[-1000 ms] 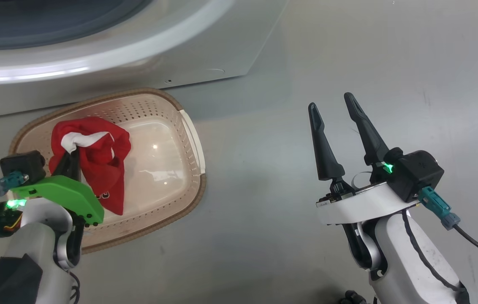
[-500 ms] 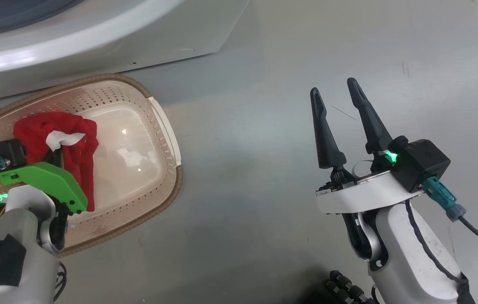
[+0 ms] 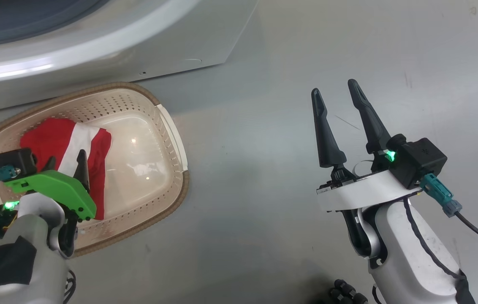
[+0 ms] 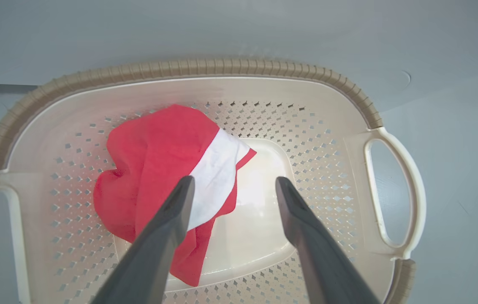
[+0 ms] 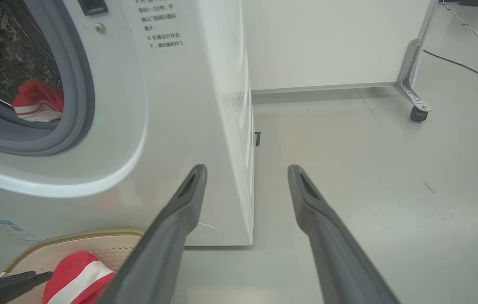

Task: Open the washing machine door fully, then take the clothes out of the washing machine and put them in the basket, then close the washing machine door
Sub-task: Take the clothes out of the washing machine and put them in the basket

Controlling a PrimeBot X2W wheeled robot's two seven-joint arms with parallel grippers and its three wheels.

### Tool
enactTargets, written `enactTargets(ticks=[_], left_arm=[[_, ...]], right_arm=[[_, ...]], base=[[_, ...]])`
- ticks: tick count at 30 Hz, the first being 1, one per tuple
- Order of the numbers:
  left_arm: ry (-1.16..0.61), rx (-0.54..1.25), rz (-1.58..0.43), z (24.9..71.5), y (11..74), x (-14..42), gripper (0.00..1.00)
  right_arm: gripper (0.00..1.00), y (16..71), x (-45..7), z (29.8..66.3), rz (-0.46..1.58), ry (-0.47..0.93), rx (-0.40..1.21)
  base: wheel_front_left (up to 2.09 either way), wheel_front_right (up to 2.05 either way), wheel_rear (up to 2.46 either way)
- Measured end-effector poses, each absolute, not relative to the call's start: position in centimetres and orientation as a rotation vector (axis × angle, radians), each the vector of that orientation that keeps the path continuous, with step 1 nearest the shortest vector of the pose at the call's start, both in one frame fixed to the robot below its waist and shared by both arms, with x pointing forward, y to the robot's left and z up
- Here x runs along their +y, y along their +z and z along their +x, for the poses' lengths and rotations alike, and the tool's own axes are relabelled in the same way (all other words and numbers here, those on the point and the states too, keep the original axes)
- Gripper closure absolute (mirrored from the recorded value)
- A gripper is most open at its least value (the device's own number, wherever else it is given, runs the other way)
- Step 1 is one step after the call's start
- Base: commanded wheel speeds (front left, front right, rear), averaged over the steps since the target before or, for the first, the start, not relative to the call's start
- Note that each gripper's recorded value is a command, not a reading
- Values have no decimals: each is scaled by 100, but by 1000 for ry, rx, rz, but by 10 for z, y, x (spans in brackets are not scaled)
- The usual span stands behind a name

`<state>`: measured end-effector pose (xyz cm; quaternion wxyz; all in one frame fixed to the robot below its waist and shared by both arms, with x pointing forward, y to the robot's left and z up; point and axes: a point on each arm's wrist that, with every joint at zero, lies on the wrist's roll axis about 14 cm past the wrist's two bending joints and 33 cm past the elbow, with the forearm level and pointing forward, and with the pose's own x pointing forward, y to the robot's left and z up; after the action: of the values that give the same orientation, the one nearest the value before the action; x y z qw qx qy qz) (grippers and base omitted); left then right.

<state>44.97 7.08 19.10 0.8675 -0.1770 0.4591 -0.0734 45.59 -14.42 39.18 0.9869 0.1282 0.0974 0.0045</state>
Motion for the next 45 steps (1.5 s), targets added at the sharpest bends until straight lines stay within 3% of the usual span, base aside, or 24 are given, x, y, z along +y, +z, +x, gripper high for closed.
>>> enactTargets(ticks=[15,28,45], left_arm=[[-190,697,-350,469,255,74,0],[-231,361,-317,493,359,87,0],[-180,135,-233,455,445,124,0]], right_arm=[[0,414,-142,450,230,22,153],[0,433,-126,433,228,78,122],[0,455,-98,393,221,190,94]], base=[[0,0,0],[0,0,0],[0,0,0]])
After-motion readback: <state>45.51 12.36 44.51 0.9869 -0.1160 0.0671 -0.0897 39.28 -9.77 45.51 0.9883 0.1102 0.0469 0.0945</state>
